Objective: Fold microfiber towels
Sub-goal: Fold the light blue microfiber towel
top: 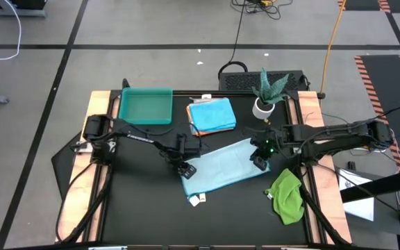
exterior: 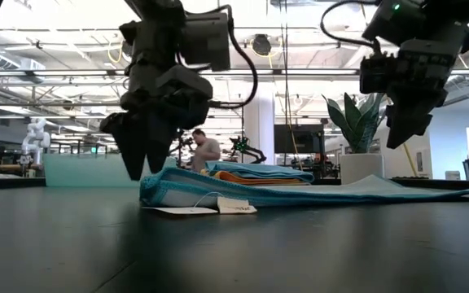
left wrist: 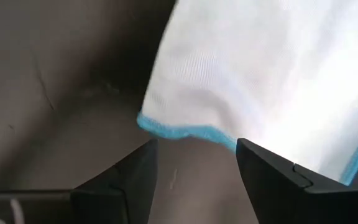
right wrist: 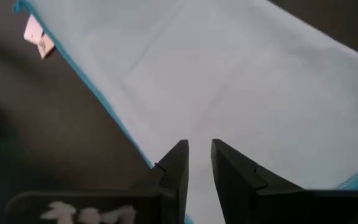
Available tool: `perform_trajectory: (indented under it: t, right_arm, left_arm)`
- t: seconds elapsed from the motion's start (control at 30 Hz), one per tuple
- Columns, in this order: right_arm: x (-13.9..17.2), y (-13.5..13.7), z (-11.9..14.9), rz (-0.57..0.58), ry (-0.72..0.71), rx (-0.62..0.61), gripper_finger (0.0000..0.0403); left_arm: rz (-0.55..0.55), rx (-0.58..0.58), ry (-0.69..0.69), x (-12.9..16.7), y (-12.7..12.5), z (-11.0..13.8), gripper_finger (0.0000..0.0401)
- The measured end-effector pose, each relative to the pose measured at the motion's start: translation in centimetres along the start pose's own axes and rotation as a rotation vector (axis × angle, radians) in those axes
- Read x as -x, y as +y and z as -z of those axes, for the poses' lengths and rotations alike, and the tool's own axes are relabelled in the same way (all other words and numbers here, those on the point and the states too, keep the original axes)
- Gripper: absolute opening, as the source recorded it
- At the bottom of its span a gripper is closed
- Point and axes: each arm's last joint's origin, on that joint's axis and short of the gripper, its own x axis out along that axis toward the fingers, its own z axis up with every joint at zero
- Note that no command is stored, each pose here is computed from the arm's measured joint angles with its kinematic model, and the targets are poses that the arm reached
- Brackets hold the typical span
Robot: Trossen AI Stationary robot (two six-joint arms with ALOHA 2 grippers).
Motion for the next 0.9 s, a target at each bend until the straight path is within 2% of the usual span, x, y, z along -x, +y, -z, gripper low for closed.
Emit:
perform_trajectory:
  t: [0.2, 0.53, 0.9]
  right_arm:
    - [0.6, -2.2, -1.0, -0.011, -0.014, -0.042, 0.0064]
    - [1.6, -5.6, -1.4, 0.052, -0.024, -0.104, 0.0064]
    - [-0.1, -8.0, -1.7, 0.131, 0.073, -0.097, 0.0068]
  left_arm:
    - [-0.025, 0.018, -0.059, 0.6, 0.6, -0.6, 0.0218]
    - [-0.017, 0.014, -0.014, 0.0, 1.2, -0.4, 0.0218]
    - [-0.001, 0.012, -0.049, 0.0, 1.0, -0.7, 0.0218]
